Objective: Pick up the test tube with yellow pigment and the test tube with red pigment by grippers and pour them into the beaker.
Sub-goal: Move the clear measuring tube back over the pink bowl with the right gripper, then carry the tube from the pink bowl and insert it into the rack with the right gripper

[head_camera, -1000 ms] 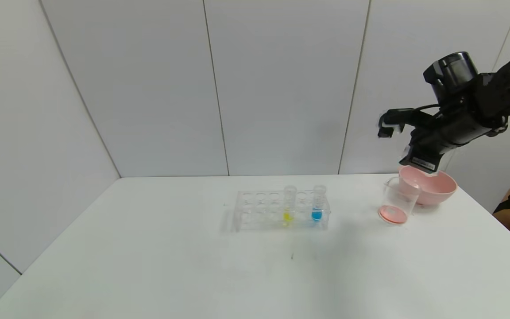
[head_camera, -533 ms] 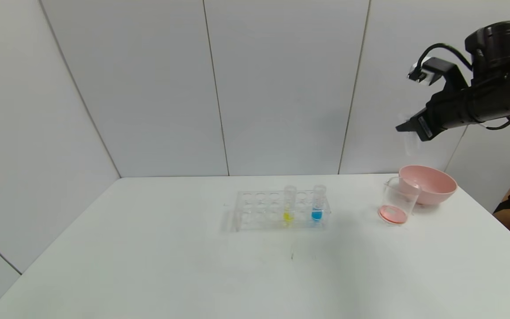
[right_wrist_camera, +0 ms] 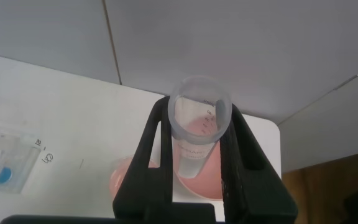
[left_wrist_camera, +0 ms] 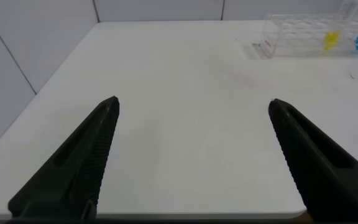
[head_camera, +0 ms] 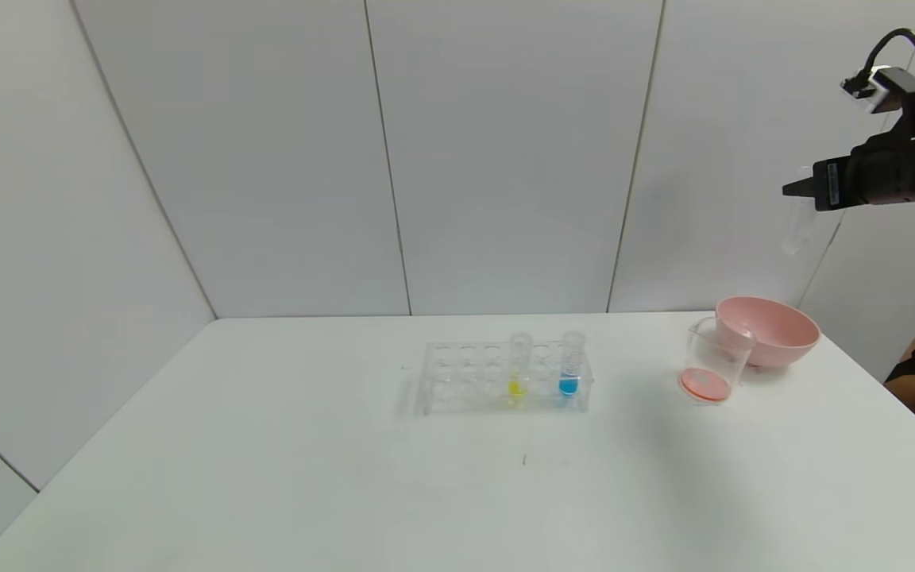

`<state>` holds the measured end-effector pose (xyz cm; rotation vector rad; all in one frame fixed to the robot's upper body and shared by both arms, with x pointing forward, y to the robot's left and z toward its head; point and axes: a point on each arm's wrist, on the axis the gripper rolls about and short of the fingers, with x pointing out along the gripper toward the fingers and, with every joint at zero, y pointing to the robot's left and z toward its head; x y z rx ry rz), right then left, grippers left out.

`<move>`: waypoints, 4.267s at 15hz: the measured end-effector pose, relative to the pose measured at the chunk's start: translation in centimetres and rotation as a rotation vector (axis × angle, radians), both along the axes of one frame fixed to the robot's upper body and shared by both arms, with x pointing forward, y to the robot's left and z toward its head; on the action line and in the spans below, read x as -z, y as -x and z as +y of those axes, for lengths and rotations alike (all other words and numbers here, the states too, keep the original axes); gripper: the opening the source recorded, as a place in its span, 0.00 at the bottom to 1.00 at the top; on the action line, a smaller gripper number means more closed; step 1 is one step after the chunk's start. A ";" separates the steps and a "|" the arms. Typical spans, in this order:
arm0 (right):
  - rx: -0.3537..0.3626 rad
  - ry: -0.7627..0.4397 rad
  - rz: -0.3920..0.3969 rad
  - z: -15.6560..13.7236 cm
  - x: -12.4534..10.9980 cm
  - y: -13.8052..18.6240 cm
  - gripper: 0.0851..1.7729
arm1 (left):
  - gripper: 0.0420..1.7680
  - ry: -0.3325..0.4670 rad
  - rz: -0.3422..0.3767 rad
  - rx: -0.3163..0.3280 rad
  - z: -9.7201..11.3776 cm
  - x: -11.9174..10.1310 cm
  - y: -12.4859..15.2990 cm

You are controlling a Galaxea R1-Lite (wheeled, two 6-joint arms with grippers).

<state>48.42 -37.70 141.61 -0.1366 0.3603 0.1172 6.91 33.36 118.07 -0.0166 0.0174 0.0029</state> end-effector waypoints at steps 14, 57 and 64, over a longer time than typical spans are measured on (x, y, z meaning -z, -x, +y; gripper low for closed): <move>0.129 -0.165 -0.027 -4.9 8.4 -0.8 0.25 | 0.97 0.000 0.000 0.000 0.0 0.0 0.0; 0.139 -0.226 -0.018 -2.4 9.0 -0.7 0.92 | 0.97 0.000 0.000 0.000 0.0 0.0 0.0; 0.120 -0.151 -0.085 8.8 3.6 6.7 0.94 | 0.97 0.000 0.000 0.000 0.0 0.0 0.0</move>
